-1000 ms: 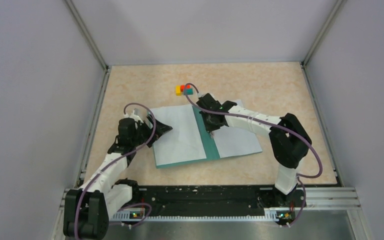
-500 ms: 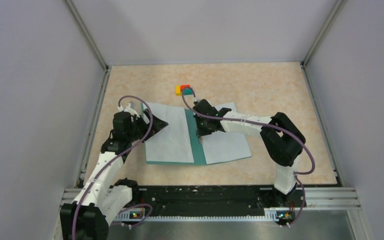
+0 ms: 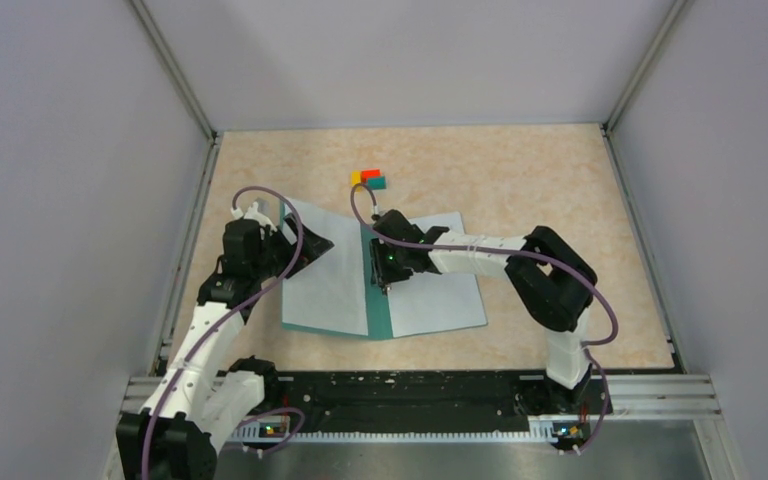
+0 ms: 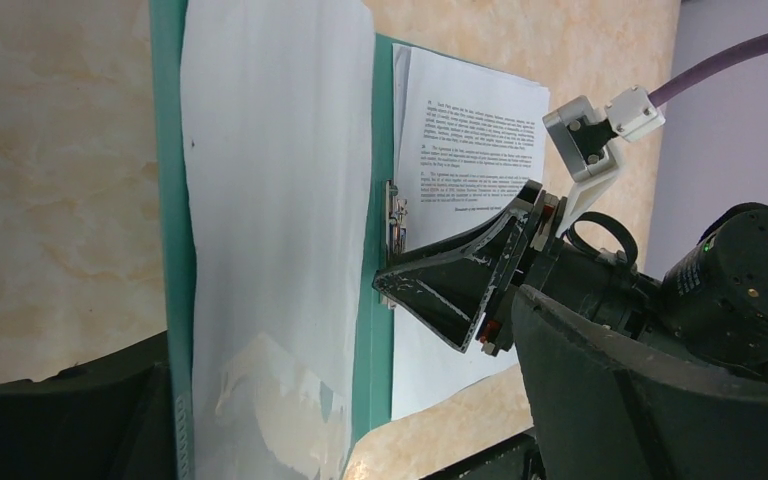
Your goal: Put the files into the folder
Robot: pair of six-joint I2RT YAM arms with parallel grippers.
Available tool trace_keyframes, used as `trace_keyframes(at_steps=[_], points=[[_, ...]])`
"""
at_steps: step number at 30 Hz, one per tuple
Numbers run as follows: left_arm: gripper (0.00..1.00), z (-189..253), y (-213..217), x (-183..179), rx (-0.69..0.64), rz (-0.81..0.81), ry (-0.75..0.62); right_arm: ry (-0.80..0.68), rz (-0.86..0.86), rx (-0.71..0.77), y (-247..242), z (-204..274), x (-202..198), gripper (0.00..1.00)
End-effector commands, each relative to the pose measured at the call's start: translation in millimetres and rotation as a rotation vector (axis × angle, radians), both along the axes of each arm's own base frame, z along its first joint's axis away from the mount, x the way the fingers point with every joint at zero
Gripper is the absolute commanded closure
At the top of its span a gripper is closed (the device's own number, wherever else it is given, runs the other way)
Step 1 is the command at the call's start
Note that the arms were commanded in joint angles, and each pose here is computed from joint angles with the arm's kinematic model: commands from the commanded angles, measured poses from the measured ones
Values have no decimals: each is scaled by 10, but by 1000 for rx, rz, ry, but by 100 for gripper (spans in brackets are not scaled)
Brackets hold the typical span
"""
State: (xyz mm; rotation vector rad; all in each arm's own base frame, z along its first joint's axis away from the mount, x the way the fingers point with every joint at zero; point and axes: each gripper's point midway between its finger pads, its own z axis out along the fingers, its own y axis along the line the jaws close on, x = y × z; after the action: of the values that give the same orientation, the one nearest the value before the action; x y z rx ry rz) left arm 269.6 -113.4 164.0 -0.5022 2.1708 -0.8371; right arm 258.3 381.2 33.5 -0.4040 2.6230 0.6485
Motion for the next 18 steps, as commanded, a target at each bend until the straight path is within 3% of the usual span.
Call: trace_keyframes(at_steps=[1,8,18], points=[[9,242,-14,40,0,-11,-80,-13,6,37,153,40,15,66],[4,488,-151,52,-25,-80,-116,-101,-26,93,79,555,153,61],[2,922,-533,86,-64,-181,-190,-266,-157,125,-601,1413,506,48]])
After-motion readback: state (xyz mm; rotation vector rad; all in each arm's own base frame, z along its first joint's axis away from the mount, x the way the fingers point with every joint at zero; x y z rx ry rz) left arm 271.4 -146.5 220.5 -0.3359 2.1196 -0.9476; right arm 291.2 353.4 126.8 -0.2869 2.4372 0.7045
